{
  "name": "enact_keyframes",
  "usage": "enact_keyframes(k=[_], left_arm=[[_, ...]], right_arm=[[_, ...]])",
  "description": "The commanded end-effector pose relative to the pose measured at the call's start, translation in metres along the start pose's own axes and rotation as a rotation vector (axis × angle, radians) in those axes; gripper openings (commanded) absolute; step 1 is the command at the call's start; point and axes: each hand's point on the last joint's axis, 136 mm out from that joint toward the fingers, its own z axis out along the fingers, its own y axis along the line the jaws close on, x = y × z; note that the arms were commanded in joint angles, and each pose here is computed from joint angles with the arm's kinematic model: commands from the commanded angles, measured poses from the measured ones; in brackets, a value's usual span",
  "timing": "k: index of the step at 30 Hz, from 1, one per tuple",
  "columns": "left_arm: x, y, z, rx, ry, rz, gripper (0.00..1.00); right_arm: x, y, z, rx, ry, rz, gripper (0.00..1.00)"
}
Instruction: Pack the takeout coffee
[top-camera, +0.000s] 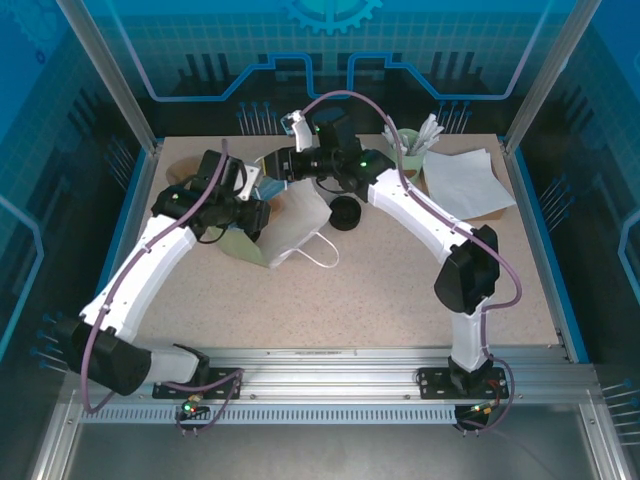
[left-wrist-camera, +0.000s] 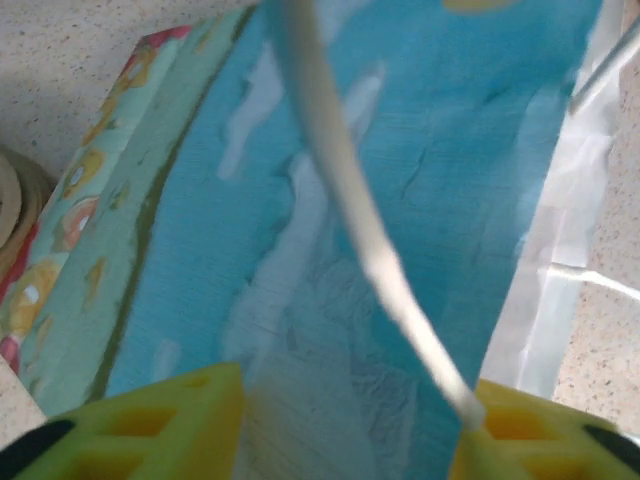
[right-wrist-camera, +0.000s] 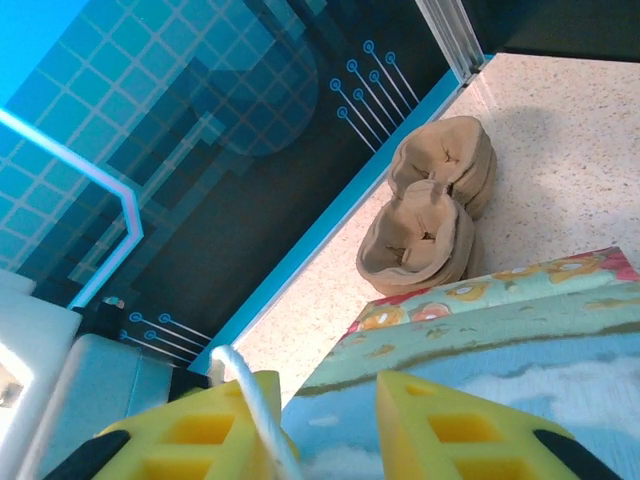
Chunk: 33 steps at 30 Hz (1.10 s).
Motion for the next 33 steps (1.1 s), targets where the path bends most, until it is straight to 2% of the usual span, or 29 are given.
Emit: enact_keyframes(k=[1, 5, 9, 19, 26, 33], left_arm=[[-0.02, 0.003, -0.006, -0.011, -0.063, 0.014, 0.4], [-0.02, 0.003, -0.007, -0.013, -0.061, -0.002, 0.3], [-0.016, 0.002, -0.01, -0.005, -0.049, -0.024, 0.26], [-0.026, -0.015, -0.027, 0.089, -0.066, -0.075, 0.12], [-0.03, -0.029, -0.024, 0.172, -0.058, -0.116, 0.1], [-0.034, -0.022, -0.016, 0.166, -0.018, -0.185, 0.1]], right_arm=[[-0.001, 0.012, 0.003, -0.023, 0.016, 0.001, 0.31], [-0.003, 0.014, 0.0, -0.016, 0.017, -0.011, 0.32], [-0.006, 0.017, -0.006, -0.007, 0.016, -0.03, 0.36], [-0.001, 0.008, -0.055, 0.15, 0.038, -0.137, 0.6], [0.002, 0.008, -0.095, 0.232, 0.048, -0.232, 0.8], [-0.003, 0.008, -0.129, 0.3, 0.018, -0.287, 0.84]])
